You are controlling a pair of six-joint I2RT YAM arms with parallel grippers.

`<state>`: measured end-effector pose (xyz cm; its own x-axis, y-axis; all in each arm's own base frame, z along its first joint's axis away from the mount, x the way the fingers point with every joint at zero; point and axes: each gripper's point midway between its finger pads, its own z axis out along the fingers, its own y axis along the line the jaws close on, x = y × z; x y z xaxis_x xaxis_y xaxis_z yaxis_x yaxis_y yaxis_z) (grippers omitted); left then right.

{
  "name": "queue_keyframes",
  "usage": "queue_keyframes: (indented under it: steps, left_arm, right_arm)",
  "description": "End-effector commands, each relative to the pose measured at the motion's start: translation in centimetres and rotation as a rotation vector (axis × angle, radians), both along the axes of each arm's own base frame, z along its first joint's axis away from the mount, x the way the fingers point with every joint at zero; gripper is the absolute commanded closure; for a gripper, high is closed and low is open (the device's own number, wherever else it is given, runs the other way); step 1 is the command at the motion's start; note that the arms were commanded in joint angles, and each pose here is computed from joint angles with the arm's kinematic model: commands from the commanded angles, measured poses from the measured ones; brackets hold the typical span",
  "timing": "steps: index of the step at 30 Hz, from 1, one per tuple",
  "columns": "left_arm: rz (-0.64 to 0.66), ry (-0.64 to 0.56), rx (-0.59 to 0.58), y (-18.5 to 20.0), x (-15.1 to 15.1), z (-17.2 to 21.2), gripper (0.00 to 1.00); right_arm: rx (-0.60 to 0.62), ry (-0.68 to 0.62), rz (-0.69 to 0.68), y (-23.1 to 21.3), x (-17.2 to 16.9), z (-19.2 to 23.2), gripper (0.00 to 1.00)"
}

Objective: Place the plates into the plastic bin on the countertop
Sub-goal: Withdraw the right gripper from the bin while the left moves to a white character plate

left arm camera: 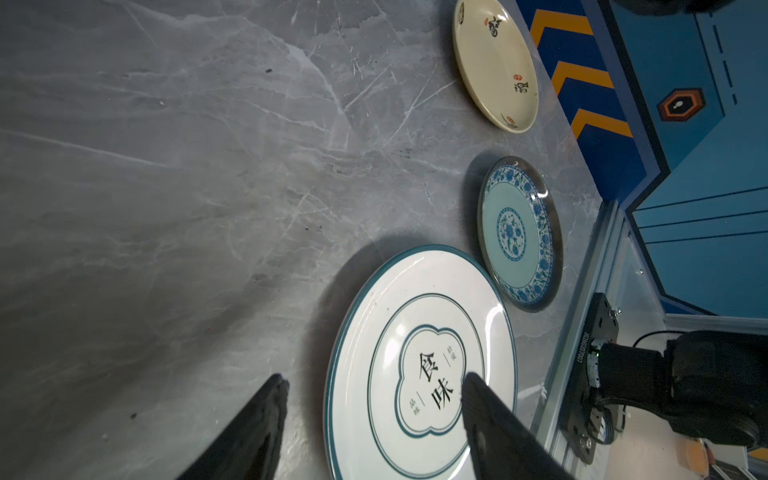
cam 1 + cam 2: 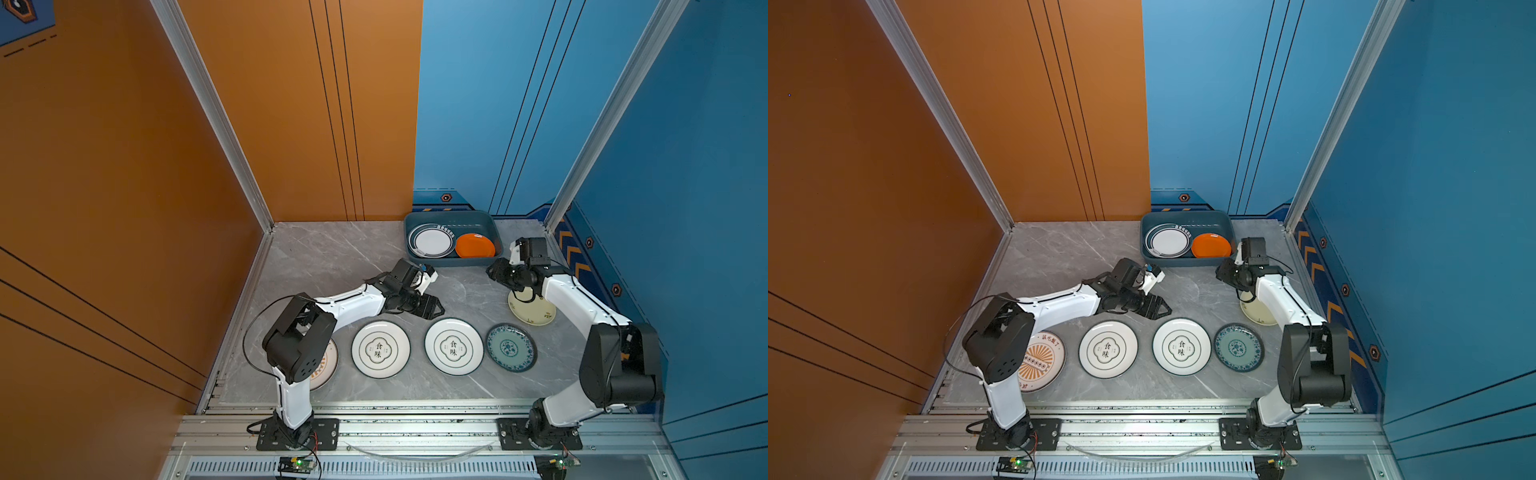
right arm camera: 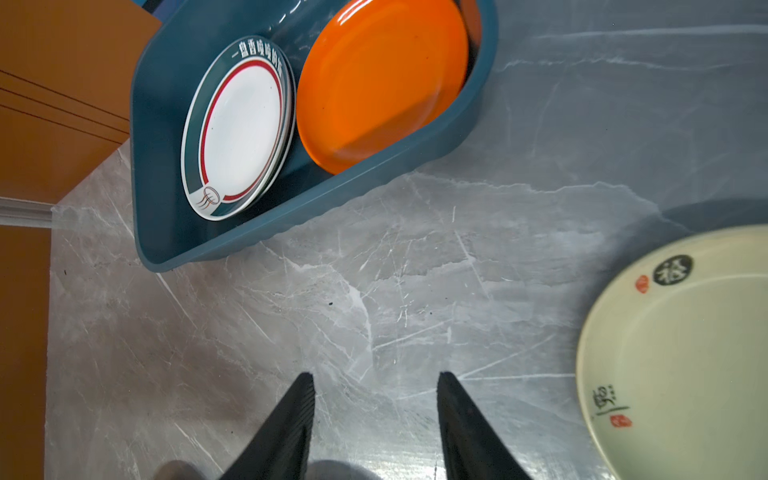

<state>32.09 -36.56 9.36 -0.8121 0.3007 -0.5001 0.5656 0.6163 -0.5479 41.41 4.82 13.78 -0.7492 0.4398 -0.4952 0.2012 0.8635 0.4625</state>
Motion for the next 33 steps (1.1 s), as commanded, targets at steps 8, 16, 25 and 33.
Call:
queue_keyframes:
  steps: [8,16,25,33]
  left_arm:
    - [-0.070,0.073,0.054,-0.3,-1.3,-3.7,0.48]
    - [-0.097,0.113,0.057,0.1,-2.6,-5.0,0.52]
    - [-0.125,0.135,0.051,0.2,-3.7,-5.8,0.54]
    - [-0.136,0.153,0.054,0.2,-4.4,-6.5,0.57]
  right_arm:
    - [0.073,-0.015,-0.017,-0.7,-1.1,-1.3,0.49]
    - [0.087,-0.005,-0.024,-0.7,-1.1,-2.3,0.49]
    - [0.109,0.003,-0.027,-0.5,-1.0,-2.7,0.49]
    - [0.112,0.009,-0.024,-0.3,-1.2,-2.8,0.49]
